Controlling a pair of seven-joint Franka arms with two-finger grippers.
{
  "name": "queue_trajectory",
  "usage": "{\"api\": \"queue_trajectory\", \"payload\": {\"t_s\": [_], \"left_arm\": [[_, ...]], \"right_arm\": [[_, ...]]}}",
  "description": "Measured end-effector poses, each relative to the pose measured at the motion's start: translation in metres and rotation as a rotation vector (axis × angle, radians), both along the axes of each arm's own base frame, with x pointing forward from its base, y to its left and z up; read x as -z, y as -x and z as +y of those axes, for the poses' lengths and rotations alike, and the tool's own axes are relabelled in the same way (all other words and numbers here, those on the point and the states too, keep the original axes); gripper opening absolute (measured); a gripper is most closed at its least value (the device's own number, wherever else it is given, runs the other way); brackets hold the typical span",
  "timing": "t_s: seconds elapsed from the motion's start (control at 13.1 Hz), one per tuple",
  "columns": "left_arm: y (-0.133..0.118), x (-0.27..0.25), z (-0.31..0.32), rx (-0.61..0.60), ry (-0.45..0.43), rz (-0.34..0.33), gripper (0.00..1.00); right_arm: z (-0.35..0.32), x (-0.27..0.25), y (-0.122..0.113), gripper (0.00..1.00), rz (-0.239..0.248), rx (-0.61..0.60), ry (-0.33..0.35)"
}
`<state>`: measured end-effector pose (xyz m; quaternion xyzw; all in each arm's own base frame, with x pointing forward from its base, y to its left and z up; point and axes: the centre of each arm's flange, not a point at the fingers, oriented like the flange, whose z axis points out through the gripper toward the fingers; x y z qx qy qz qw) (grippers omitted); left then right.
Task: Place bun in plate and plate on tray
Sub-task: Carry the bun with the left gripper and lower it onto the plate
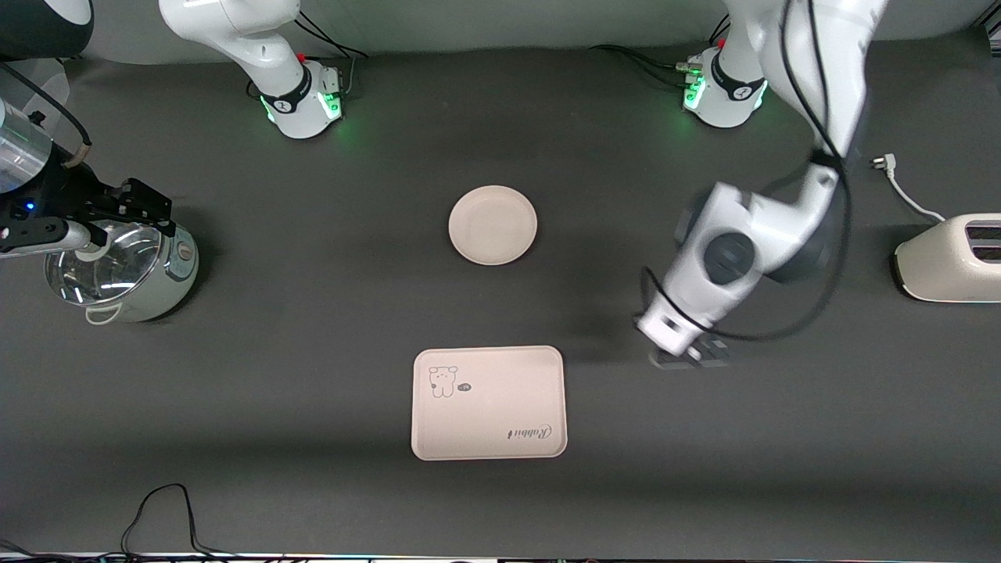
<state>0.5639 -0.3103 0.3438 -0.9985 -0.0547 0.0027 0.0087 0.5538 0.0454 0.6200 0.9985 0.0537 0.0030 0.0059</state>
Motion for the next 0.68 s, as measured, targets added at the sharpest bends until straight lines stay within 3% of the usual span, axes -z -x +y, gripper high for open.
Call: {"api": "queue_trajectory", "payload": {"t_s": [0.15,0.38,0.53,0.68], "left_arm": [[0.065,-0.046,-0.082,-0.053,0.012,-0.023,0.08],[0.149,-0.032,-0.180,-0.093,0.064,-0.055,0.08],[0.182,0.018,-0.220,-0.098,0.101,-0.064,0.08],[0.191,0.078,-0.235,-0.094,0.117,-0.061,0.10]], "right_arm": [[0.005,0.004,-0.001,1.00,0.009,-0.008,0.001],[0.018,0.020,0.002,1.00,0.046,-0.032,0.005],[0.034,0.042,0.009,1.00,0.095,-0.053,-0.022],[0.046,0.062,0.019,1.00,0.151,-0.048,-0.109]]}}
